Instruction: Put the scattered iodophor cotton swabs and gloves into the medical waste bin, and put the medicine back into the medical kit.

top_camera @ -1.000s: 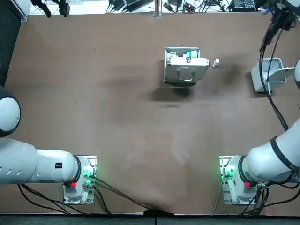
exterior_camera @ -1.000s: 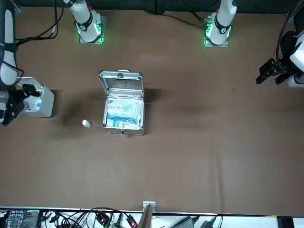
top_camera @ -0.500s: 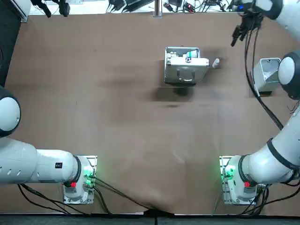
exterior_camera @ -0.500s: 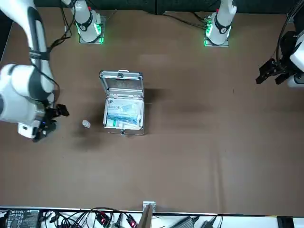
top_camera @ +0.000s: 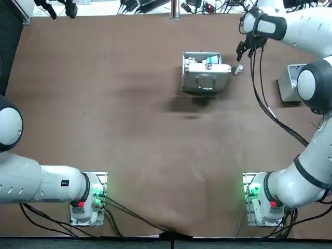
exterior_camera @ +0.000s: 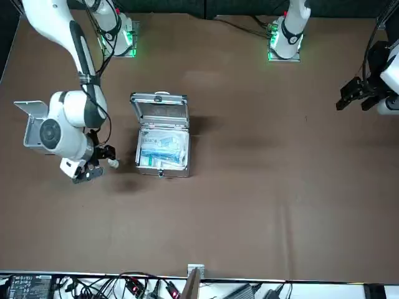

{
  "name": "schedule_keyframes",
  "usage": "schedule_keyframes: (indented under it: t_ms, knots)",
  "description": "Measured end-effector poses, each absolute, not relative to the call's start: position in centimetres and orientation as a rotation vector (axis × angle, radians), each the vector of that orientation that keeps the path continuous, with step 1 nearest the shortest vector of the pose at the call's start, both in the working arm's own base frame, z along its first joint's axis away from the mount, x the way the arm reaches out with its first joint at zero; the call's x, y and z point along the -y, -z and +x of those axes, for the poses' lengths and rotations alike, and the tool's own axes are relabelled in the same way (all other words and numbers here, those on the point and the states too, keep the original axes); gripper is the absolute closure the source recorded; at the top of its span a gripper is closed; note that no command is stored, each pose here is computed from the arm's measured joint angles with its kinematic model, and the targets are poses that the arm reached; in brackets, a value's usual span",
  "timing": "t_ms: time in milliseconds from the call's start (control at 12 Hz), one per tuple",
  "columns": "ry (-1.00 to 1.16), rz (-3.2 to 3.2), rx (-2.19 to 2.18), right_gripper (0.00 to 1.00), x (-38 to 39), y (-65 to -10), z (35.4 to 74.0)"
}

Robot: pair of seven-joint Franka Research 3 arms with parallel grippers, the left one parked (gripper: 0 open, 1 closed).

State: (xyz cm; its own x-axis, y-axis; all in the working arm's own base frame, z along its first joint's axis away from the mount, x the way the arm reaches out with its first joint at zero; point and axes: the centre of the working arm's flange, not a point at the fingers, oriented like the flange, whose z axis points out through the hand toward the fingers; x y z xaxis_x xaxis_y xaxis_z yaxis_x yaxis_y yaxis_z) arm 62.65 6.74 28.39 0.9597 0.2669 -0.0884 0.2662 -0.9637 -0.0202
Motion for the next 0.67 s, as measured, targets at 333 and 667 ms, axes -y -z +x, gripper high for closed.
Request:
schedule_keyframes:
  t_ms: [333,667]
  knots:
    - [-0.094,-3.121,0.385,0.03,-6.5,-25.1,60.9]
    - [-0.079,-3.128,0.384,0.13,-6.4,-23.7,60.8]
